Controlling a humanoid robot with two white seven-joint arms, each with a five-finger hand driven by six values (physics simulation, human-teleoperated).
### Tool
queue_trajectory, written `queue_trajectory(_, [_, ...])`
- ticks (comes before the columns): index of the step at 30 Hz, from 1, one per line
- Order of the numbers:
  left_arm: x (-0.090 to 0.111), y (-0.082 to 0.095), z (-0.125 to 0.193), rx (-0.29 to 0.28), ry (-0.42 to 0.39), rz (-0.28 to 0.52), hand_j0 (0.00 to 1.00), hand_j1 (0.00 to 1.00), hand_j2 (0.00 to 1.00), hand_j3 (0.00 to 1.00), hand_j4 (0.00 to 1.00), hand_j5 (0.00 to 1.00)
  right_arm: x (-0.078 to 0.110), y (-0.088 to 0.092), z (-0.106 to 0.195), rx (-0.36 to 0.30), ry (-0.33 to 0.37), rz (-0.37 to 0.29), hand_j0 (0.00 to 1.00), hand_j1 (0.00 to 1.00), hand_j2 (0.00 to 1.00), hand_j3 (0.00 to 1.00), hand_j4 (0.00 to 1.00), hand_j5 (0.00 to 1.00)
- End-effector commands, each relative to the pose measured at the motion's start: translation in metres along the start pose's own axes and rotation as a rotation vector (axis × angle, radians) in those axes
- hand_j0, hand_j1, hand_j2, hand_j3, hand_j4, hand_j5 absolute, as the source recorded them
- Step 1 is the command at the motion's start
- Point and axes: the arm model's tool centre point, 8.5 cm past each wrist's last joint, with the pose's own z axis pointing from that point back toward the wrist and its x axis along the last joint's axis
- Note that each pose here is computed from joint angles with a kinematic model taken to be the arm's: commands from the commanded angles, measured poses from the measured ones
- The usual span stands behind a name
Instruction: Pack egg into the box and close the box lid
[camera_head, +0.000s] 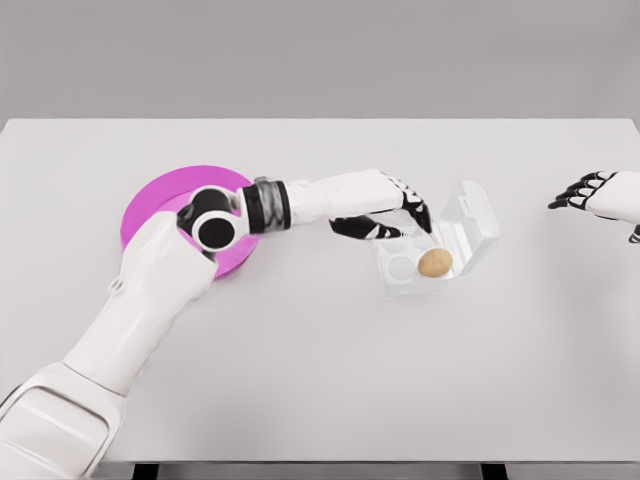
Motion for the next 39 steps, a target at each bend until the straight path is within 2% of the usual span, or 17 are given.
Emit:
queue_trajectory(1, [-0.006, 0.015, 0.032, 0.032, 0.016, -0.015, 0.9, 0.9, 0.9, 0.9, 0.9, 0.9, 0.0, -0.001, 0.0, -0.007, 0.0, -0.006, 1.0, 1.0, 1.0, 1.0, 1.0, 1.0])
queue_trajectory(4, [-0.013, 0.028, 0.059, 0.061, 0.037, -0.023, 1.0, 1.0, 1.0, 1.0, 1.0, 1.0, 0.003, -0.006, -0.006, -0.017, -0.012, -0.003, 1.0, 1.0, 1.0, 1.0, 1.0, 1.0])
queue_trajectory(7, [-0.005, 0.049, 0.089, 0.111, 0.027, -0.06, 1.0, 1.0, 1.0, 1.0, 1.0, 1.0, 0.002, -0.01, -0.005, -0.031, -0.007, -0.004, 1.0, 1.0, 1.0, 1.0, 1.0, 1.0])
queue_trajectory(9, [0.005, 0.067, 0.138, 0.123, 0.021, -0.089, 1.0, 1.0, 1.0, 1.0, 1.0, 1.0, 0.003, -0.01, -0.005, -0.032, -0.009, -0.001, 1.0, 1.0, 1.0, 1.0, 1.0, 1.0])
queue_trajectory(11, [0.014, 0.07, 0.174, 0.115, 0.025, -0.089, 1.0, 1.0, 1.0, 1.0, 1.0, 1.0, 0.007, -0.011, -0.007, -0.034, -0.022, 0.004, 1.0, 1.0, 1.0, 1.0, 1.0, 1.0])
queue_trajectory(12, [0.014, 0.069, 0.193, 0.134, 0.043, -0.071, 1.0, 1.0, 1.0, 1.0, 1.0, 1.0, 0.01, -0.015, -0.006, -0.043, -0.034, 0.014, 1.0, 1.0, 1.0, 1.0, 1.0, 1.0])
queue_trajectory(14, [0.01, 0.058, 0.227, 0.18, 0.105, -0.04, 1.0, 1.0, 1.0, 1.0, 1.0, 1.0, 0.011, -0.012, -0.005, -0.036, -0.033, 0.013, 1.0, 1.0, 1.0, 1.0, 1.0, 1.0])
queue_trajectory(16, [0.005, 0.043, 0.251, 0.214, 0.159, 0.003, 1.0, 1.0, 1.0, 1.0, 1.0, 1.0, 0.015, -0.01, -0.006, -0.033, -0.045, 0.013, 1.0, 1.0, 1.0, 1.0, 1.0, 1.0])
queue_trajectory(18, [0.002, 0.026, 0.272, 0.249, 0.202, 0.051, 1.0, 1.0, 1.0, 1.0, 1.0, 1.0, 0.025, -0.019, -0.001, -0.052, -0.079, 0.044, 1.0, 1.0, 1.0, 1.0, 1.0, 1.0])
queue_trajectory(19, [0.002, 0.024, 0.279, 0.265, 0.217, 0.059, 1.0, 1.0, 1.0, 1.0, 1.0, 1.0, 0.03, -0.026, 0.009, -0.067, -0.093, 0.068, 1.0, 1.0, 1.0, 1.0, 1.0, 1.0])
queue_trajectory(22, [0.002, 0.009, 0.283, 0.276, 0.218, 0.109, 1.0, 1.0, 1.0, 1.0, 1.0, 1.0, 0.032, -0.025, 0.023, -0.063, -0.097, 0.083, 1.0, 1.0, 1.0, 1.0, 1.0, 1.0])
queue_trajectory(23, [0.001, 0.01, 0.289, 0.283, 0.231, 0.104, 1.0, 1.0, 1.0, 1.0, 1.0, 1.0, 0.031, -0.025, 0.024, -0.063, -0.093, 0.083, 1.0, 1.0, 1.0, 1.0, 1.0, 1.0])
queue_trajectory(26, [0.0, 0.009, 0.309, 0.325, 0.277, 0.106, 1.0, 1.0, 1.0, 1.0, 1.0, 1.0, 0.044, -0.033, 0.027, -0.079, -0.131, 0.108, 1.0, 1.0, 1.0, 1.0, 1.0, 1.0])
queue_trajectory(27, [0.0, 0.007, 0.31, 0.325, 0.282, 0.11, 1.0, 1.0, 1.0, 1.0, 1.0, 1.0, 0.05, -0.036, 0.028, -0.084, -0.146, 0.118, 1.0, 1.0, 1.0, 1.0, 1.0, 1.0])
queue_trajectory(32, [-0.001, 0.004, 0.312, 0.324, 0.29, 0.116, 1.0, 1.0, 1.0, 1.0, 1.0, 1.0, 0.053, -0.033, 0.026, -0.066, -0.156, 0.119, 1.0, 1.0, 1.0, 1.0, 1.0, 1.0])
queue_trajectory(39, [-0.006, 0.001, 0.316, 0.321, 0.307, 0.129, 1.0, 1.0, 1.0, 1.0, 1.0, 1.0, 0.069, -0.042, 0.023, -0.083, -0.201, 0.141, 1.0, 1.0, 1.0, 1.0, 1.0, 1.0])
